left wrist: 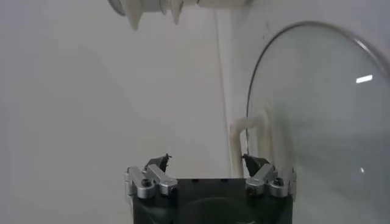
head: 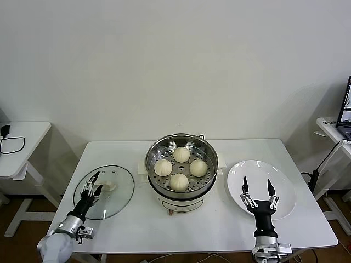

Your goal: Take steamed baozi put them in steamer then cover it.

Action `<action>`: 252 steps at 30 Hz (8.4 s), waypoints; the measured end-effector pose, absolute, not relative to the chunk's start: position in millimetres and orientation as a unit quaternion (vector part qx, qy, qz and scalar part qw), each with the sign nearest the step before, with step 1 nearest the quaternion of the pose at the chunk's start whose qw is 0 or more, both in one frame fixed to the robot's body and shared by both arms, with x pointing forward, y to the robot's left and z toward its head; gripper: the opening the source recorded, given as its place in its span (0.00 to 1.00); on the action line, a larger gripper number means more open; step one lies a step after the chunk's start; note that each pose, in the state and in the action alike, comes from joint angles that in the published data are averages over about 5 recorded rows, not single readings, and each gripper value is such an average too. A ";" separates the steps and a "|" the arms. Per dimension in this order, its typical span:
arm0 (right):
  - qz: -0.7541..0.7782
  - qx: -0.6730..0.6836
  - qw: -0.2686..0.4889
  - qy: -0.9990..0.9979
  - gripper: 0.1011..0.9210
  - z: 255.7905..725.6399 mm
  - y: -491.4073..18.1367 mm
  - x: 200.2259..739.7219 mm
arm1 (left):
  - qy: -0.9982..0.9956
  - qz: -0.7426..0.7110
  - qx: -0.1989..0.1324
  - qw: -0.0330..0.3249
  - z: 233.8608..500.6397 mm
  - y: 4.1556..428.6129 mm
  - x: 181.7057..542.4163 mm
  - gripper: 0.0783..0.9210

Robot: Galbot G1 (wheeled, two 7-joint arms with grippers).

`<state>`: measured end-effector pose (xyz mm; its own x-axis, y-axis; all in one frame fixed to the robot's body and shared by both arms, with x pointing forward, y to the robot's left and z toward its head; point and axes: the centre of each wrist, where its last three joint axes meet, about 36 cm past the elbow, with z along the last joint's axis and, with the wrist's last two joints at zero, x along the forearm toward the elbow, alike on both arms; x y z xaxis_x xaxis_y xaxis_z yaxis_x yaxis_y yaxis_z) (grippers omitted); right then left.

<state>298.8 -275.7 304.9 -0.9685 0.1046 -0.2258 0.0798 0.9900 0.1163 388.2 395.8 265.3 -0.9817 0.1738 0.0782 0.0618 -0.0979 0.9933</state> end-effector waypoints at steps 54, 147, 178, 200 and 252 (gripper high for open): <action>0.034 0.031 0.126 0.991 0.88 297.5 -267.7 295.3 | 0.670 0.739 -0.046 0.055 357.0 387.9 383.1 0.13; 0.014 0.045 0.121 0.992 0.88 281.0 -272.8 295.0 | 0.714 0.695 0.061 0.061 431.4 25.3 429.0 0.13; 0.008 0.040 0.119 0.992 0.88 278.2 -272.4 294.3 | 0.706 0.702 0.070 0.065 421.0 36.1 413.1 0.47; 0.001 0.038 0.111 0.993 0.88 279.0 -280.0 292.7 | 0.843 0.516 0.073 0.132 456.4 91.2 324.3 0.88; 0.004 0.025 0.082 0.996 0.88 372.2 -280.6 286.1 | 0.994 0.094 0.019 0.056 407.1 218.0 291.1 0.88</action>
<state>286.1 -280.6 372.2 -0.9853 0.0510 -0.1632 0.0496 0.9987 0.0128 291.1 218.0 407.1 -0.9930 0.0481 -0.1076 0.0272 0.9818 0.1882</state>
